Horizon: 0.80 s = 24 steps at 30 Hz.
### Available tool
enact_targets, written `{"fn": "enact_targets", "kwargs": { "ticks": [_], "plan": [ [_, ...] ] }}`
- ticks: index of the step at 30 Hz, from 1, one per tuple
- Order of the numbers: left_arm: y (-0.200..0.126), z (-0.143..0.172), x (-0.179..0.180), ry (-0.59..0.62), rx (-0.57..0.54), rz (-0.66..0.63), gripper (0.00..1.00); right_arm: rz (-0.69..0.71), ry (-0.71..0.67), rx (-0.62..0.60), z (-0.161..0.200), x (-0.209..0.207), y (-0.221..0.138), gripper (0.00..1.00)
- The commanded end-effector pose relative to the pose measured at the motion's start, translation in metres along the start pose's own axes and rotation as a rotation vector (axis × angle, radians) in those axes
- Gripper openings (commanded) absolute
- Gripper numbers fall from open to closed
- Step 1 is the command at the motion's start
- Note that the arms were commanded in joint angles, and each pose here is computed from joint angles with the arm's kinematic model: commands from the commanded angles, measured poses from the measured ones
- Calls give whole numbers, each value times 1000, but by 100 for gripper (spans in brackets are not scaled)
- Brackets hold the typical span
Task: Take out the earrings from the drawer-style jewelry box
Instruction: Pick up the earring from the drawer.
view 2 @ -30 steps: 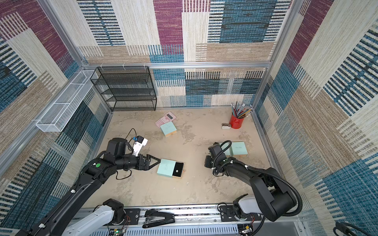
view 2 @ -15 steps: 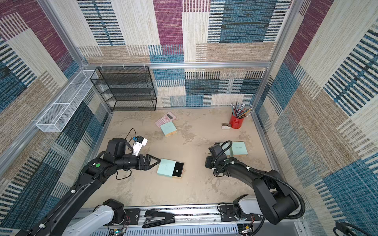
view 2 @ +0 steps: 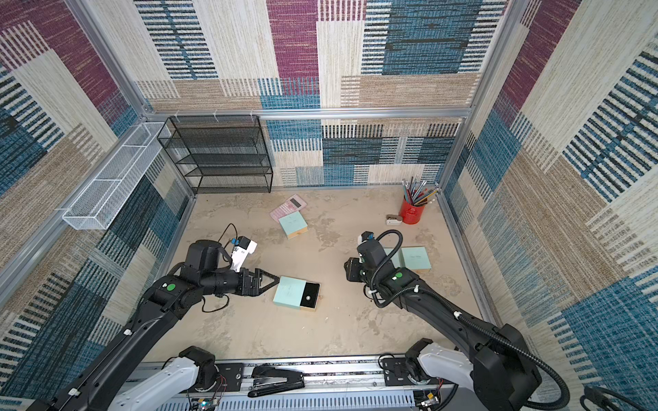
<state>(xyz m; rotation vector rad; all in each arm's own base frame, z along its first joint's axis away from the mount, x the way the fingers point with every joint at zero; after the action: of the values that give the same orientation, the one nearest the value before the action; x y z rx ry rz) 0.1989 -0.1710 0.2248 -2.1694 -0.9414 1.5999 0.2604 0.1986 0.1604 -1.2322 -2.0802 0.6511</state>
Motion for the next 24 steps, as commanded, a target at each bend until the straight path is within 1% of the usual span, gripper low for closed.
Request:
{"fn": "enact_targets", "kwargs": {
  "ticks": [1,3,6,8,10,12,17,20,24],
  "plan": [
    [0,-1,-4,3,-2,28,99,-47,-60,46,5,31,5,43],
    [0,-2,-3,2,-4,25,99,-105,-110,84,13,59,16,42],
    [0,-1,-4,4,-7,25,99,-155,-175,160,32,93,37,42],
    [0,-1,-4,3,-8,24,99,-166,-201,203,44,106,49,41],
    [-1,-1,-4,5,-7,26,98,-183,-222,226,52,117,57,44],
    [-1,-1,-4,7,-9,28,99,-177,-225,241,57,119,64,46],
    [-2,-1,-5,8,-9,30,98,-120,-244,284,66,114,75,45],
    [-2,-1,-6,9,-10,32,98,-92,-251,295,68,110,80,41],
    [-2,-1,-5,10,-12,30,99,-58,-260,311,72,105,82,40]
  ]
}}
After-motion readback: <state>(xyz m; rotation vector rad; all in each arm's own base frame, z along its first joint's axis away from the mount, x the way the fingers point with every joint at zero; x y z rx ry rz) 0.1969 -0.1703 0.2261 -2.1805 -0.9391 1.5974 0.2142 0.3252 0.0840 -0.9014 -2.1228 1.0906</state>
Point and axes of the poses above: each gripper's point midway between its finger pads, its own y axis out along the fingers, its own x axis along the line the jaws close on, z = x × y, the point moved 2 cm from there along -y, back along the fingers, and after that the axes turned 14 degrees about -y, right-handed, at the moved point
